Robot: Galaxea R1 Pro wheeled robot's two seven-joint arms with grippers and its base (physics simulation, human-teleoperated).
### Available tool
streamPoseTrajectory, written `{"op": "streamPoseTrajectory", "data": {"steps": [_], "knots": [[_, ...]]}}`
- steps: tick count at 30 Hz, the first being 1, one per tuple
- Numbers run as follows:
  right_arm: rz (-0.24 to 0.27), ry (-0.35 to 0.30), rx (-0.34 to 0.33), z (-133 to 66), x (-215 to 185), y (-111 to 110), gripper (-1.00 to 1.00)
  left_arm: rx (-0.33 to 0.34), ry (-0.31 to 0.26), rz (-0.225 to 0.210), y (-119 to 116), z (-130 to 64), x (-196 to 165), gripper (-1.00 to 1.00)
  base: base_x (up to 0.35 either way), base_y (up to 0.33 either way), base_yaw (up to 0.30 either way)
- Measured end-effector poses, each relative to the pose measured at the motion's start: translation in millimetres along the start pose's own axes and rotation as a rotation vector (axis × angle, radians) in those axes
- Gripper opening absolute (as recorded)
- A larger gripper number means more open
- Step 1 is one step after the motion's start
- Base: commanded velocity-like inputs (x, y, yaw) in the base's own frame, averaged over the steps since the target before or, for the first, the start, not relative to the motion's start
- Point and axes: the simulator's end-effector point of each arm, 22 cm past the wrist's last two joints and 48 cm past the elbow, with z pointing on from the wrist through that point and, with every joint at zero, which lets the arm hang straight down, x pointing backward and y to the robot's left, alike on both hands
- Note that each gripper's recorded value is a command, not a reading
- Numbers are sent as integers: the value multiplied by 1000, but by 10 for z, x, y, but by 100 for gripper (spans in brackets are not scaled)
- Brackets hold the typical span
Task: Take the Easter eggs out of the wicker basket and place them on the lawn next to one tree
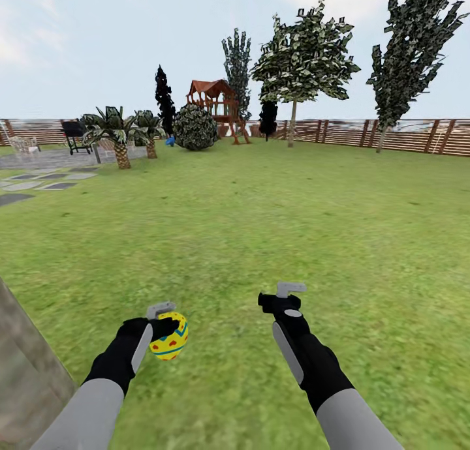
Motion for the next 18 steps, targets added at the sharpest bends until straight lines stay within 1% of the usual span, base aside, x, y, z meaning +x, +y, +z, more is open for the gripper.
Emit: {"op": "streamPoseTrajectory", "data": {"steps": [6,8,10,12,18], "knots": [[0,-1,0,42,98,-2,100,3,11,0,31,90,163,-100,0,0,0],[0,0,1,58,132,-11,100,3,-5,0,38,126,173,-100,0,0,0],[1,0,2,73,170,-19,100,1,-17,1,55,204,254,-100,0,0,0],[1,0,3,89,204,-28,100,-3,-15,1,81,285,378,-100,0,0,0],[1,0,4,131,310,-37,100,-7,-11,1,125,403,540,-100,0,0,0]]}}
